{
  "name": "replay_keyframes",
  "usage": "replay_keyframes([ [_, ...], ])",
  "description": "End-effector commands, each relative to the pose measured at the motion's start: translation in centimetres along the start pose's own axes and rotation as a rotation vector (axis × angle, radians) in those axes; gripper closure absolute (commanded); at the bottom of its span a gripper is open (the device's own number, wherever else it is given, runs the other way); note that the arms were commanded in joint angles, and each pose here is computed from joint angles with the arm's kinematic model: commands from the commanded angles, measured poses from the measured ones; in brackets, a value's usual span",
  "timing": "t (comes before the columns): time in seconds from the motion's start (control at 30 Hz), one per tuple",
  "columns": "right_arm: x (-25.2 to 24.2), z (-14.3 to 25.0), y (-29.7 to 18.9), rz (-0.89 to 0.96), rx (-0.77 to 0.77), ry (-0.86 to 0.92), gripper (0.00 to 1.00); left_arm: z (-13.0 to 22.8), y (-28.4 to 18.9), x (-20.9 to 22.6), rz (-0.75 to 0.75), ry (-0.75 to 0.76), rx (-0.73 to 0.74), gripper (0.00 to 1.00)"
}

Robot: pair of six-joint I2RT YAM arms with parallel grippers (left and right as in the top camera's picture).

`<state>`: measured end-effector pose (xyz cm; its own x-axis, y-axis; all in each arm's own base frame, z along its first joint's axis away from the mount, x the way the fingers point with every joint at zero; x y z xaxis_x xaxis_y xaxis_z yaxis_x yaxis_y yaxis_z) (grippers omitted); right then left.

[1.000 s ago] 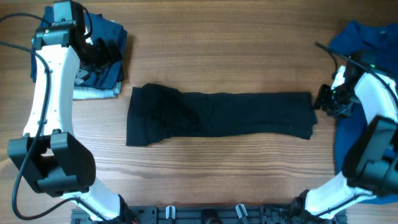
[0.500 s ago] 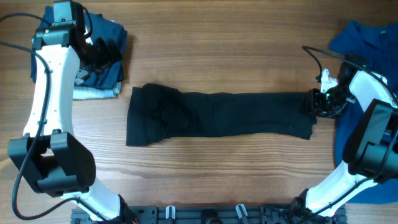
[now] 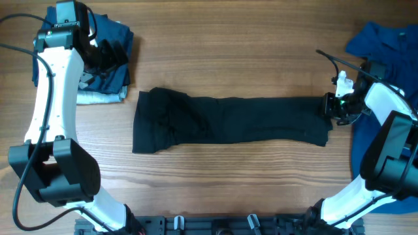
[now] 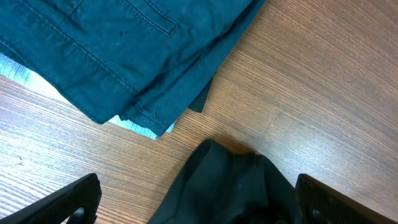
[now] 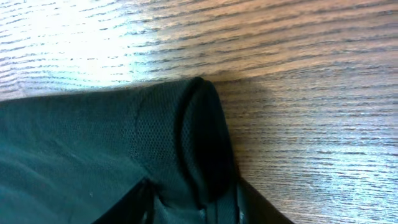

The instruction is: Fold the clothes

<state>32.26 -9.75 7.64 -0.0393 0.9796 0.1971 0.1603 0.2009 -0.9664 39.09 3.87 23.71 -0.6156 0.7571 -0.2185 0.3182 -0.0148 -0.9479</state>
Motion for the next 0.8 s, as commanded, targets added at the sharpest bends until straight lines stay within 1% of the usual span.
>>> replay_keyframes([
  [0.0,0.5,1.3,1.5,-0.045,0.051,0.023,0.65,-0.3,-1.1,0.0,0.013,-0.003,-0.033,0.00],
  [0.03,0.5,1.3,1.6,-0.045,0.053,0.042,0.67,-0.4,-1.1,0.0,0.013,-0.002,-0.033,0.00],
  [0.07,0.5,1.4,1.7,-0.047,0.058,0.042,0.75,-0.3,-1.1,0.0,0.013,-0.003,-0.033,0.00],
  [0.1,0.4,1.5,1.7,-0.040,0.060,0.042,0.79,-0.3,-1.1,0.0,0.013,-0.002,-0.033,0.00],
  [0.13,0.3,1.4,1.8,-0.034,0.056,0.040,0.90,-0.4,-1.1,0.0,0.013,-0.002,-0.033,0.00],
  [0.17,0.3,1.3,1.8,-0.033,0.049,0.038,0.96,-0.4,-1.1,0.0,0.013,-0.002,-0.033,0.00],
  [0.23,0.1,0.6,1.3,-0.025,0.024,0.034,0.96,-0.4,-1.1,0.0,0.013,-0.002,-0.033,0.00],
  [0.3,-1.0,-0.3,0.1,0.064,0.024,0.090,0.96,-0.4,-1.1,0.0,0.013,-0.003,-0.033,0.00],
  [0.43,-3.6,-1.6,-2.8,0.213,0.020,0.147,0.96,-0.4,-1.1,0.0,0.013,-0.002,-0.033,0.00],
  [0.6,-4.7,-3.1,-5.9,0.227,-0.014,0.171,0.96,-0.4,-1.1,0.0,0.013,-0.003,-0.033,0.00],
  [0.67,-3.8,-3.9,-7.5,0.181,-0.014,0.163,0.96,-0.4,-1.1,0.0,0.013,-0.003,-0.033,0.00],
  [0.77,-0.7,-5.5,-10.1,0.073,-0.029,0.138,0.96,-0.4,-1.1,0.0,0.013,-0.002,-0.033,0.00],
])
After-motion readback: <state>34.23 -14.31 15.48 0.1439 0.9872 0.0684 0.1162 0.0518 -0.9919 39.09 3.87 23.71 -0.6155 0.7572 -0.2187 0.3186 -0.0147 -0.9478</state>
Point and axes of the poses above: each gripper's point midway between its finger pads, its own y axis out along the fingers, its own x axis along the line the jaws close on, z = x × y, the point moved 8 cm from there along -y, back along the fingers, and after that the axes turned 11 degrees about -y, right-handed, at the moved point
